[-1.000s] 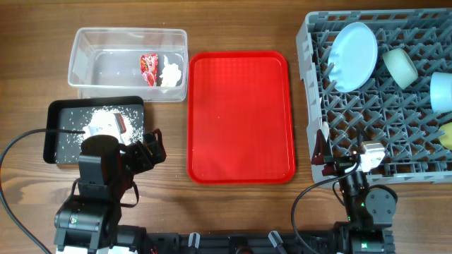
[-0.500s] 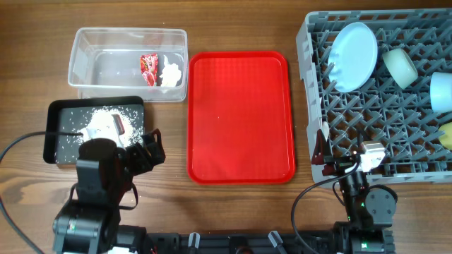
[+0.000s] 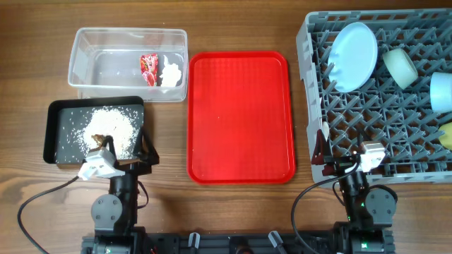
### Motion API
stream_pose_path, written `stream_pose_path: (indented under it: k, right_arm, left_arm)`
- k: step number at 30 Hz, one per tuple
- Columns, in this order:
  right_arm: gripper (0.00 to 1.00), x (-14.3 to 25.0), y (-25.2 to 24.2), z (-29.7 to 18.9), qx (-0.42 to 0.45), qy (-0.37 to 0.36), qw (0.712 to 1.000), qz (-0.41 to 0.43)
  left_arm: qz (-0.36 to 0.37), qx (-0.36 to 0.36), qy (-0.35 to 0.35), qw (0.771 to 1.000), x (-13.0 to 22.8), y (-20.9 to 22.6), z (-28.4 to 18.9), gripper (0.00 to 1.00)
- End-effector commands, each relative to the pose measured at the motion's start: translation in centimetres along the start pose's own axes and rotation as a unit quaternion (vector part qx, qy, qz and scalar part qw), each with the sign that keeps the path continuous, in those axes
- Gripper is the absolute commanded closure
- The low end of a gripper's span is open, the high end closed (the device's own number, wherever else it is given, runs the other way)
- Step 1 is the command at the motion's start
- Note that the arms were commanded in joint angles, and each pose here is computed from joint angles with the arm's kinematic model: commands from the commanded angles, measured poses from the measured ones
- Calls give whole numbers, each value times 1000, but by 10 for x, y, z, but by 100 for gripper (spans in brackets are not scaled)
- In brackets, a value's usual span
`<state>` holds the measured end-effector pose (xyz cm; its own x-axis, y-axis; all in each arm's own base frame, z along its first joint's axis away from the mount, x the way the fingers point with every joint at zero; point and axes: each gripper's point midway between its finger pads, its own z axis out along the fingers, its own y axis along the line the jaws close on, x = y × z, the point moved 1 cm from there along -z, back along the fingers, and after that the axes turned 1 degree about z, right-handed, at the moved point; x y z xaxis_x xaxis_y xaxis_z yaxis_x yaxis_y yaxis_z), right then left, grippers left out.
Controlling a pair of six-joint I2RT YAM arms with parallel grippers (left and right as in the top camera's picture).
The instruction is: Sort waste into correct bins and load items into the dishwasher rack
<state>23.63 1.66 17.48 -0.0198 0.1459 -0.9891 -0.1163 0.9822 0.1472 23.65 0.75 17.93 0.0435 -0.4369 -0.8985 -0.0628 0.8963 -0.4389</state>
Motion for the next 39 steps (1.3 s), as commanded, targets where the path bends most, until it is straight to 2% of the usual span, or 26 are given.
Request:
stream_pose_path:
  k: [1, 3, 39]
  right_arm:
    - [0, -2, -1, 0, 3, -4, 1000, 1]
    - [0, -2, -1, 0, 3, -4, 1000, 1]
    - [0, -2, -1, 0, 3, -4, 1000, 1]
  left_arm:
    - [9, -17, 34, 999, 17, 9, -1, 0]
    - [6, 15, 49, 999, 22, -1, -1, 0]
    - [6, 15, 49, 999, 22, -1, -1, 0]
